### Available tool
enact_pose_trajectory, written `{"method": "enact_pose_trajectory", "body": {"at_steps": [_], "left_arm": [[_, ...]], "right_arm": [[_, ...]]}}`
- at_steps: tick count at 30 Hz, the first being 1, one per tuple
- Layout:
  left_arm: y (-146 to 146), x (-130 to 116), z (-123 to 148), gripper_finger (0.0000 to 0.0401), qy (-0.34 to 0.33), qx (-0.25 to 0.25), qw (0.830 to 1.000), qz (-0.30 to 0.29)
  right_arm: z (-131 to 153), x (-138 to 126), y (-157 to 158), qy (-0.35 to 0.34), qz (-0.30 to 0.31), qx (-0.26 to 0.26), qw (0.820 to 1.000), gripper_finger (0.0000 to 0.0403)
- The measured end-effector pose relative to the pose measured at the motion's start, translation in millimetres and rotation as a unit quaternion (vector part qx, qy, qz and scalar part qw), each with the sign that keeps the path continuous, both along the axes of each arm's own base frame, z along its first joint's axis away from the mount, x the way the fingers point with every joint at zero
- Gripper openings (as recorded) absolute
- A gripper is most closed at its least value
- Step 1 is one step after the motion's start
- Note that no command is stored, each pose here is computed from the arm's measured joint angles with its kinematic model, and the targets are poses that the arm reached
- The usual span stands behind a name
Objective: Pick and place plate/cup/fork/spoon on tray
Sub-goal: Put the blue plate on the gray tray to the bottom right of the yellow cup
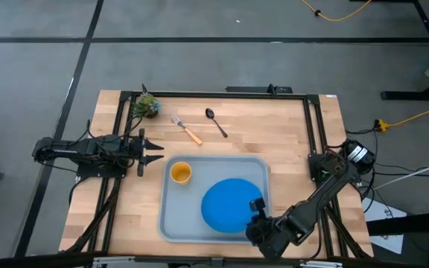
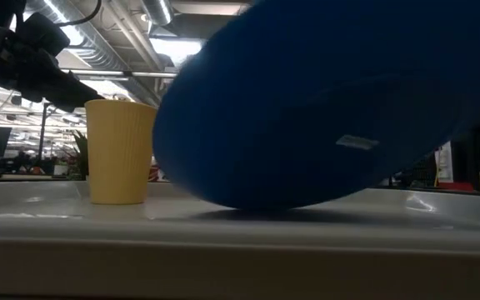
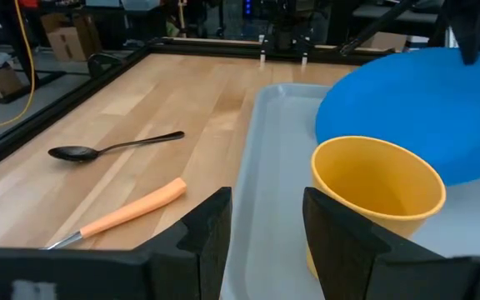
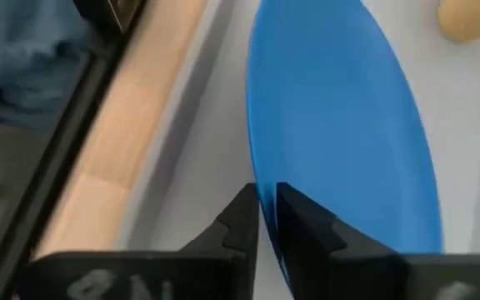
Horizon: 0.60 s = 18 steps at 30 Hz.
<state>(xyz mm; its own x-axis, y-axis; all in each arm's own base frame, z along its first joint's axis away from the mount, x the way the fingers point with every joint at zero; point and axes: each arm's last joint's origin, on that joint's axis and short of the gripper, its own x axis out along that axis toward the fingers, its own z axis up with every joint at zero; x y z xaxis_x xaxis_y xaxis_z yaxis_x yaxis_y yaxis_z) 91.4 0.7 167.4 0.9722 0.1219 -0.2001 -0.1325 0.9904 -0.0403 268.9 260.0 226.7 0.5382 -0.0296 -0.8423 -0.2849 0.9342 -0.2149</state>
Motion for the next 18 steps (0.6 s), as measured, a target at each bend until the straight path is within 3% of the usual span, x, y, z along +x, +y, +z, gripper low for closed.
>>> {"method": "enact_pose_trajectory", "body": {"at_steps": [14, 18], "left_arm": [[0.0, 0.0, 0.0, 0.0143, 0.000, 0.000, 1.000, 0.000], [0.0, 0.0, 0.0, 0.0143, 0.000, 0.000, 1.000, 0.000]], "right_arm": [[-0.1, 4.3, -2.8, -0.003, 0.037, -0.028, 0.999, 0.0054], [-2.0, 0.8, -6.0, 0.014, -0.011, -0.015, 1.000, 0.0055]]}}
